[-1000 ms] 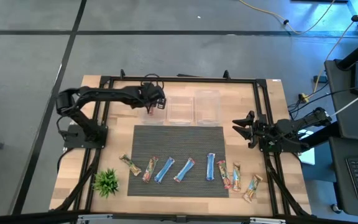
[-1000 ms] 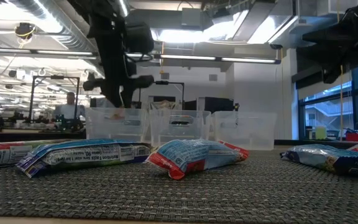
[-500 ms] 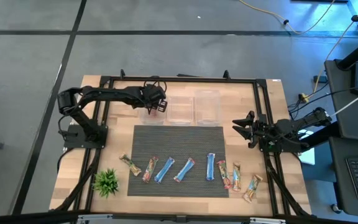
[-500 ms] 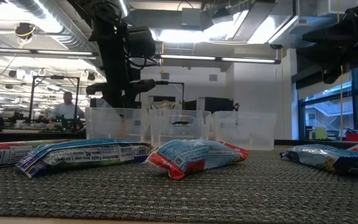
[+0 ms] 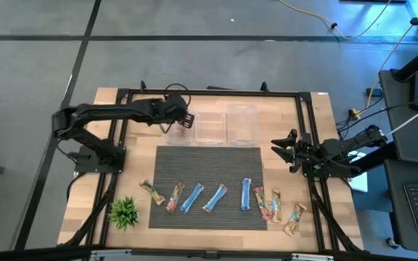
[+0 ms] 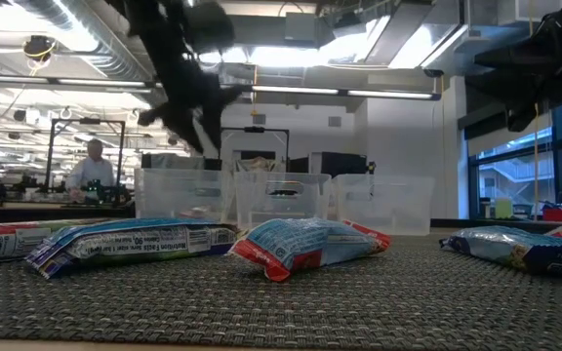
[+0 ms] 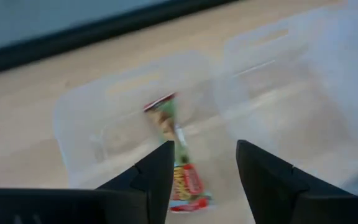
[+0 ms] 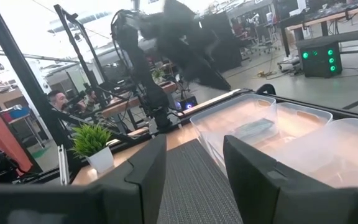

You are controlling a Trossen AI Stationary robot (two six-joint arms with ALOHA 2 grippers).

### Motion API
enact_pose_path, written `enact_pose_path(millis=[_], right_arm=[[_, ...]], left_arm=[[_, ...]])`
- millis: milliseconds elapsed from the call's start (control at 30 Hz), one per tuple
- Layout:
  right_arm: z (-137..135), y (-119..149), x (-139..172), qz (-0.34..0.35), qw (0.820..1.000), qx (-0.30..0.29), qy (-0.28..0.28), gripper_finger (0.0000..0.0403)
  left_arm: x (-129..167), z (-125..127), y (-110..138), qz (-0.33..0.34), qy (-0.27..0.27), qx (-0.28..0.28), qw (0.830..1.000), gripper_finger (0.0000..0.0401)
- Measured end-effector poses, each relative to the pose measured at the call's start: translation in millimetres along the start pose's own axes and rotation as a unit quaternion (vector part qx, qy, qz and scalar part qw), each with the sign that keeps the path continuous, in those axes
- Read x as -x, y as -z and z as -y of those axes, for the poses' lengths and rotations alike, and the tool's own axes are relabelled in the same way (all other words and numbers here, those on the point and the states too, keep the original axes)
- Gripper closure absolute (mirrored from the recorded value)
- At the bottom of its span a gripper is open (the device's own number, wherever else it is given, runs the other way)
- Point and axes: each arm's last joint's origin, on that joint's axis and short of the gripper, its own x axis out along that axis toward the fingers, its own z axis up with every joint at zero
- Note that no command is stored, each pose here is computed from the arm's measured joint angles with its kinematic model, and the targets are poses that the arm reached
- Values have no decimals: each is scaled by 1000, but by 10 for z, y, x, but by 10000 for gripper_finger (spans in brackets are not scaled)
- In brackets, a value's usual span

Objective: Pick and place Granola Bars by type
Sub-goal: Put the left orange granola bar into the middle transparent bin

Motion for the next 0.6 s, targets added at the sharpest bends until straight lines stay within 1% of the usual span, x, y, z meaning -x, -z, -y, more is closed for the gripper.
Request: enact_pose_path(millis=[167,300,467,533,600], right_arm=[[0,2,0,-1,1000,2,0,240],[0,1,0,-1,1000,3,0,240],[0,2,0,-1,1000,20,0,240],[0,2,0,-1,1000,26,0,240],[1,1,0,-1,1000,26,0,240]], left_arm=[[497,46,28,40,77,15,996,236],[799,137,188,36,134,22,990,235],[1009,335,487,6,189,1,982,235],[1051,413,615,-4,196,3,981,235],[1092,468,745,-16,196,17,980,235]])
